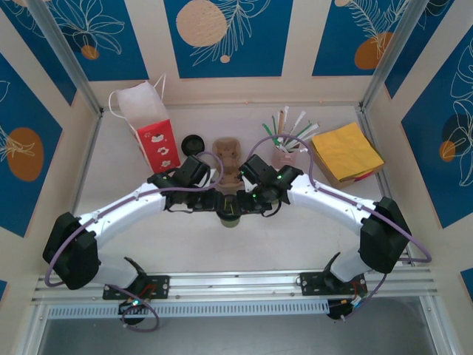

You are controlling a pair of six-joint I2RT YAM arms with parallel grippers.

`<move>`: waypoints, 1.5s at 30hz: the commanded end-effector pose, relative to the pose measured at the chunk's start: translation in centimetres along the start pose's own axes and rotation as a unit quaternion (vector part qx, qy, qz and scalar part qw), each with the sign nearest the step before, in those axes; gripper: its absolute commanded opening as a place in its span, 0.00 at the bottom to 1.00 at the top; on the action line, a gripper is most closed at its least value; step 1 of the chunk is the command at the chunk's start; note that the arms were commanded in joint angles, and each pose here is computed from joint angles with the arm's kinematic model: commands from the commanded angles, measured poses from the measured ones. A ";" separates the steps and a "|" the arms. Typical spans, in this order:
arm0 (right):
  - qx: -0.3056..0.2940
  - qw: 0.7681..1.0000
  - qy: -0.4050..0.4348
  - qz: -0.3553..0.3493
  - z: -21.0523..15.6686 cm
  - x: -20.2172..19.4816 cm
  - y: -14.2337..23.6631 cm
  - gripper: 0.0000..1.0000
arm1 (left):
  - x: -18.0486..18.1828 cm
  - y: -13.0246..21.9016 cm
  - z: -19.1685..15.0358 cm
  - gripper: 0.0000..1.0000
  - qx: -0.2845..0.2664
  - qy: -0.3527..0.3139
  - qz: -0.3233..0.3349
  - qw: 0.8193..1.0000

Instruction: Pack the takeout coffee

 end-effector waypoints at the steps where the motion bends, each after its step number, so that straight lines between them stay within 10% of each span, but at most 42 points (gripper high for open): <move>1: 0.085 0.996 -0.013 -0.033 -2.2 -1.4 -2.8 0.36 | 2.1 -1.9 -1.5 0.32 0.043 -0.002 0.067 0.997; 26: 0.005 1.000 -0.015 -0.009 4.5 -1.5 0.9 0.32 | 1.9 -1.5 -1.4 0.32 0.040 -0.005 0.069 0.997; 45: 0.074 0.996 -0.054 -0.015 0.2 -3.4 -2.9 0.26 | 2.5 -1.9 -1.8 0.32 0.044 0.000 0.076 0.996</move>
Point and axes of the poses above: each hand's point on the last joint's axis, 136 mm out from that joint toward the fingers, its own y axis back along the fingers, its own x axis along the line the jaws close on, z = x × y, the point moved 8 cm from there along y, back along the fingers, and after that the axes turned 15 degrees about y, right-handed, at the moved point
